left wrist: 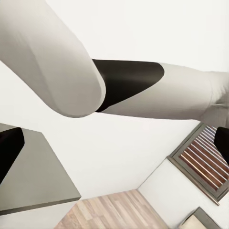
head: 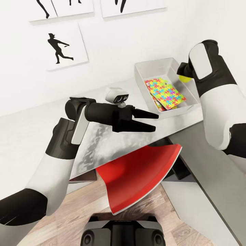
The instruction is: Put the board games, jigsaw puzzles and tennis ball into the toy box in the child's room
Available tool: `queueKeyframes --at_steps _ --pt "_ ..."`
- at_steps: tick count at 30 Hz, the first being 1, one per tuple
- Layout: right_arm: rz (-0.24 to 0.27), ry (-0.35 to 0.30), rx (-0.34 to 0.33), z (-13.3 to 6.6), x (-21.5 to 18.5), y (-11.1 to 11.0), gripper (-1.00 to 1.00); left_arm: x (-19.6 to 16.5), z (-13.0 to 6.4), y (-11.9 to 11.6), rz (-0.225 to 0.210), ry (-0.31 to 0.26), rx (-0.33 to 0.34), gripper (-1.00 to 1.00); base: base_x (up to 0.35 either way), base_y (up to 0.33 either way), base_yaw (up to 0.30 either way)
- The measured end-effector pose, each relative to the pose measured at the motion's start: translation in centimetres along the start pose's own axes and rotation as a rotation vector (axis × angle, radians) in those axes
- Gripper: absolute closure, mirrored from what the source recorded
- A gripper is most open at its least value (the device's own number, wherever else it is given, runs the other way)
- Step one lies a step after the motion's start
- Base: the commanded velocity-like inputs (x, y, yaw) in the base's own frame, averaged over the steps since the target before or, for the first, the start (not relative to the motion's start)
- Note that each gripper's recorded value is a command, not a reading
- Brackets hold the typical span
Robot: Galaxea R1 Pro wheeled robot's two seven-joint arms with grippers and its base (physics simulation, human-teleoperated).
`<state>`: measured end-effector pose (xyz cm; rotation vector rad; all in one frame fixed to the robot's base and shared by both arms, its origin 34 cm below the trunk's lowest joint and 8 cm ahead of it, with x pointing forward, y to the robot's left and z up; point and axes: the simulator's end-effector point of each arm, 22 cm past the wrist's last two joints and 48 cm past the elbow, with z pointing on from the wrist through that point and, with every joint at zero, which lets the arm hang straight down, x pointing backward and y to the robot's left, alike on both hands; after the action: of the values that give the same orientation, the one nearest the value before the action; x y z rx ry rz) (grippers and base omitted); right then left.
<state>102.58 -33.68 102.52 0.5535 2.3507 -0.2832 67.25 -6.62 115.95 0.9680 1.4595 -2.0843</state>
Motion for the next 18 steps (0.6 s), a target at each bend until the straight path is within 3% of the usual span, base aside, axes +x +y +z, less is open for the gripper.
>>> queueKeyframes --at_steps 13,18 --pt "-0.02 0.081 0.032 1.9 3.1 -0.8 1.0 0.0 0.0 0.0 0.0 -0.001 -0.001 -1.0 0.0 0.0 0.0" --pt "-0.021 0.084 0.004 2.0 3.2 -0.2 1.0 0.0 0.0 0.0 0.0 -0.001 0.0 -1.0 0.0 0.0 0.0"
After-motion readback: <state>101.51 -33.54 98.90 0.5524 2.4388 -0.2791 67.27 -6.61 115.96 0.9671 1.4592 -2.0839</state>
